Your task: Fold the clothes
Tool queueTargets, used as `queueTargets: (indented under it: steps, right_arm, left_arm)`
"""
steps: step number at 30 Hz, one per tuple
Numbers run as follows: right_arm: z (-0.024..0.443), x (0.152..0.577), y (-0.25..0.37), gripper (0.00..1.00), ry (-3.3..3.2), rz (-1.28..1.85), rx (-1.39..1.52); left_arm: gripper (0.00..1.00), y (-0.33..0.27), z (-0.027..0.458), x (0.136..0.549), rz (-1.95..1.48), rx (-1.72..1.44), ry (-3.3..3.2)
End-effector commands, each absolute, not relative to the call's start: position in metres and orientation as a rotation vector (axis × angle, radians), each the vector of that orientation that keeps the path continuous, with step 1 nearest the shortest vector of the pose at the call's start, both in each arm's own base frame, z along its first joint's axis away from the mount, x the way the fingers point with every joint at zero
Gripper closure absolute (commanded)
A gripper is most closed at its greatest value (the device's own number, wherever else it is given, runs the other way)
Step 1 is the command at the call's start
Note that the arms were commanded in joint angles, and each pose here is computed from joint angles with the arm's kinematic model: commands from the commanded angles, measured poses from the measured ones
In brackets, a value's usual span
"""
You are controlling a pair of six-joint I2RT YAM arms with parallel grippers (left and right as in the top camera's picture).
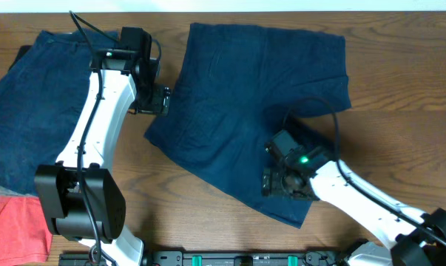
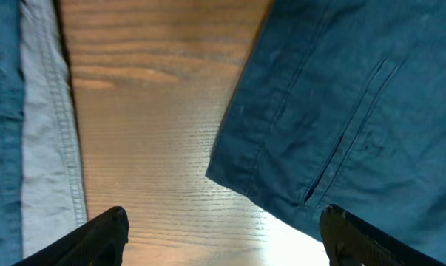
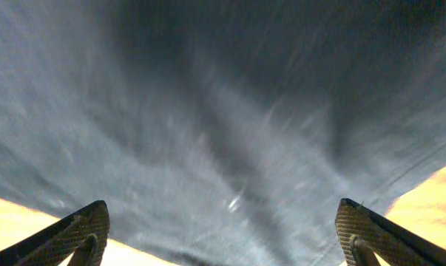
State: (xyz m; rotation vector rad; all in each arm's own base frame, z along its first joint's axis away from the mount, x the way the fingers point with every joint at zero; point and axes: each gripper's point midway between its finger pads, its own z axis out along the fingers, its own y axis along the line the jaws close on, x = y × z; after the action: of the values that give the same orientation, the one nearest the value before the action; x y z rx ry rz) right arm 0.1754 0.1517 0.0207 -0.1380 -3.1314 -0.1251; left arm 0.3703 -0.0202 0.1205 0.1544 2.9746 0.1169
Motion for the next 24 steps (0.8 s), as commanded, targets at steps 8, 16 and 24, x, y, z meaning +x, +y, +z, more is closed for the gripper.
queueTargets:
  steps: [8,16,24]
  right_arm:
    - [0.016,0.112,0.148,0.01,-2.958,0.061,-0.275]
    - [0.008,0.114,0.147,0.01,-2.995,0.071,-0.279]
    - [0.005,0.124,0.147,0.02,-3.048,0.068,-0.279]
  left_arm:
    - [0.16,-0.032,0.076,0.346,-0.009,0.254,3.063]
    - [0.16,-0.027,0.036,0.338,-0.007,0.232,3.051]
    - [0.16,-0.01,0.018,0.344,-0.004,0.151,3.016]
